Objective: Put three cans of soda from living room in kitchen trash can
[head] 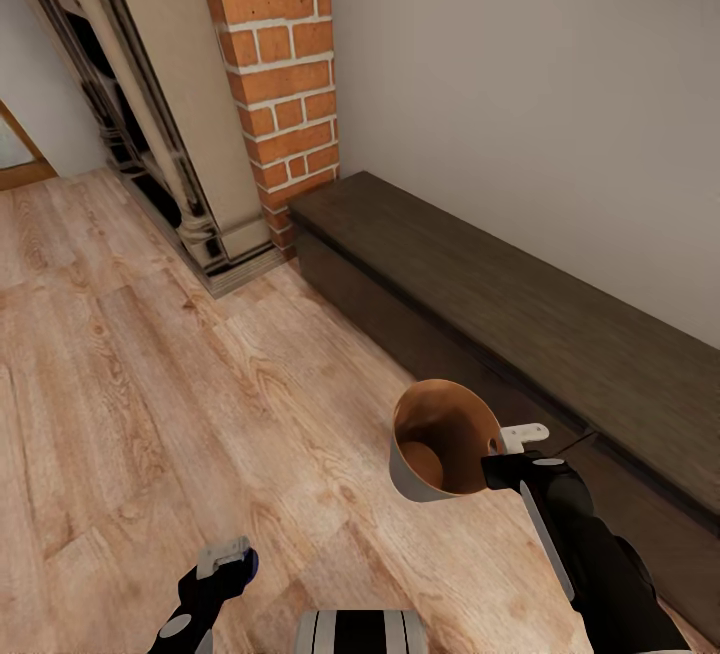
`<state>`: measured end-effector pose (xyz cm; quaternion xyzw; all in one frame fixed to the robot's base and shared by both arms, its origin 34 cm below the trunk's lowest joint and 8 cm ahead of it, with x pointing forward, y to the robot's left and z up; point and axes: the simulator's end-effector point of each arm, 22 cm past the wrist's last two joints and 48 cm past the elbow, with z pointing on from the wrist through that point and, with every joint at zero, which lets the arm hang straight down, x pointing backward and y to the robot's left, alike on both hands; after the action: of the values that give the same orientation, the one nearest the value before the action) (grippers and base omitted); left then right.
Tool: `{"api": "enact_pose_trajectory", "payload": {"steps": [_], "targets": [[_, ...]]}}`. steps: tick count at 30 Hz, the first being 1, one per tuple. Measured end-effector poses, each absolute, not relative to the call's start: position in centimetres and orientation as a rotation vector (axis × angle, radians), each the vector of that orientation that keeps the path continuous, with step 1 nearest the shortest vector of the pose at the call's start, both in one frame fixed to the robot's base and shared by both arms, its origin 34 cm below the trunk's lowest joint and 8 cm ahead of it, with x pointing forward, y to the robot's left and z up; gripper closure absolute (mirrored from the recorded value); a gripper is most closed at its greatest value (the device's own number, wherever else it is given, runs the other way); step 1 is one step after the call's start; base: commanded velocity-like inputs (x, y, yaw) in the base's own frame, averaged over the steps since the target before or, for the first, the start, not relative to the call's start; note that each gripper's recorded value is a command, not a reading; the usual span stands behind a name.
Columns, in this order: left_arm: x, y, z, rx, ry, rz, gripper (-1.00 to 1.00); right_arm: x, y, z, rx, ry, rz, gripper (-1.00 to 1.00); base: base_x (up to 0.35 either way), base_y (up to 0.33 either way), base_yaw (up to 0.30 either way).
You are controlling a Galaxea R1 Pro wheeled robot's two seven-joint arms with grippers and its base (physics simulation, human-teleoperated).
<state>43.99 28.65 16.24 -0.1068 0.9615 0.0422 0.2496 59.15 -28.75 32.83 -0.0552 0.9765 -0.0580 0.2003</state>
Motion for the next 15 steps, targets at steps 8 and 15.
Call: {"api": "enact_pose_trajectory", "payload": {"steps": [8, 15], "targets": [[43.8, 28.7, 15.6, -0.291, 2.618, 0.115, -1.00, 58.9, -28.8, 32.1, -0.153, 2.730, -0.162, 1.00, -0.001, 0.000, 0.000], [43.4, 28.7, 14.0, -0.291, 2.618, 0.115, -1.00, 58.5, -28.8, 30.6, -0.152, 2.730, -0.162, 1.00, 0.000, 0.000, 0.000]]}}
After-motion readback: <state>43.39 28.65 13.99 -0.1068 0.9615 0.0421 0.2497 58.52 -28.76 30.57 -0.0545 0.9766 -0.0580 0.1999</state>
